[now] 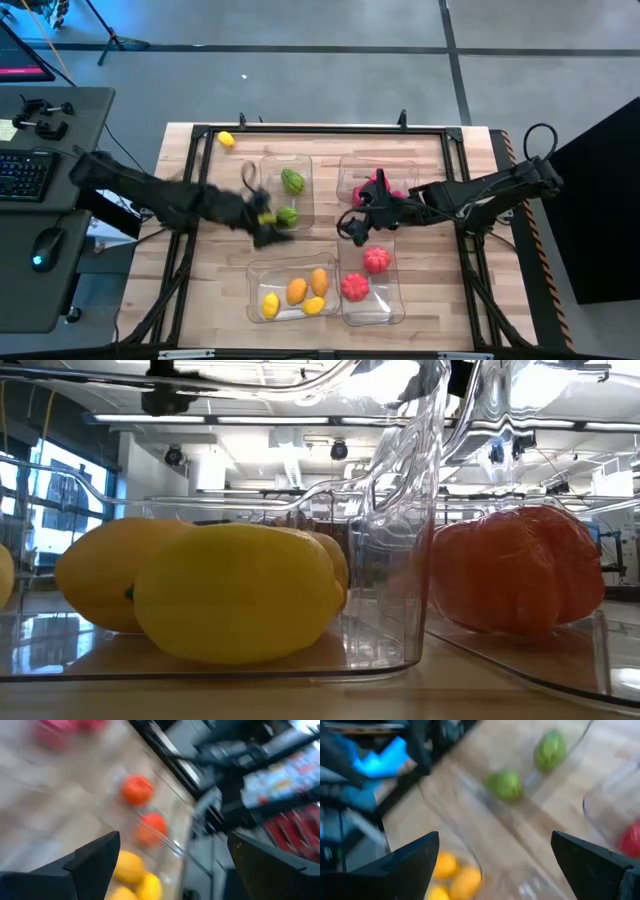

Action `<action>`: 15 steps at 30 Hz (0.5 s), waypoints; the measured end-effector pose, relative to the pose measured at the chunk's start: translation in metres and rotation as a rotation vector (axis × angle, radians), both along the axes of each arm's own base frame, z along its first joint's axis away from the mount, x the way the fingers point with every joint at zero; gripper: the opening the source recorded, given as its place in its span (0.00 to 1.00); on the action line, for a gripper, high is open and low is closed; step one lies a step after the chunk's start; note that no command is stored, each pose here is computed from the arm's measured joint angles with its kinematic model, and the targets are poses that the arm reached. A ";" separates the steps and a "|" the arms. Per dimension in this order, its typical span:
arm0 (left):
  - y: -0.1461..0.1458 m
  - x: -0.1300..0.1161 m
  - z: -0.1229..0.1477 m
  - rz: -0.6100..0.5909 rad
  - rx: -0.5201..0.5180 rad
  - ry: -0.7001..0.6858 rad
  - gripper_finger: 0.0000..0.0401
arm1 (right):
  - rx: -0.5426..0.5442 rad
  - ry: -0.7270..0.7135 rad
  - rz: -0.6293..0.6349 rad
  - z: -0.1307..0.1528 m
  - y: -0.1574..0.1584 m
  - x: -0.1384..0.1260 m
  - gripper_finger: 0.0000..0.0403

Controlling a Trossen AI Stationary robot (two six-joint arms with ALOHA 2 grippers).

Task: Sort produce into baskets
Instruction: Put the yellow lemon into the bottom left transparent bin

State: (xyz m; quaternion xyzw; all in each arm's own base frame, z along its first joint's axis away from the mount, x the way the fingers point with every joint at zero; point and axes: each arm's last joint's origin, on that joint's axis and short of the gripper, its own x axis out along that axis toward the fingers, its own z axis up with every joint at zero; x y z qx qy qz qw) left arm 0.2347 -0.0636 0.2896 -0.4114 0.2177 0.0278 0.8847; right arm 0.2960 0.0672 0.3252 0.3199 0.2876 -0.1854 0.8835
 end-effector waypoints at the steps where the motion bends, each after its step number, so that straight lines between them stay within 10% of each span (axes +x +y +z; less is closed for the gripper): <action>1: 0.012 -0.007 0.005 0.038 0.012 0.006 0.89 | -0.008 -0.031 -0.028 0.002 -0.003 0.002 0.93; 15: 0.149 -0.069 0.047 0.585 0.249 0.483 0.89 | -0.031 -0.139 -0.206 0.013 -0.099 0.016 0.93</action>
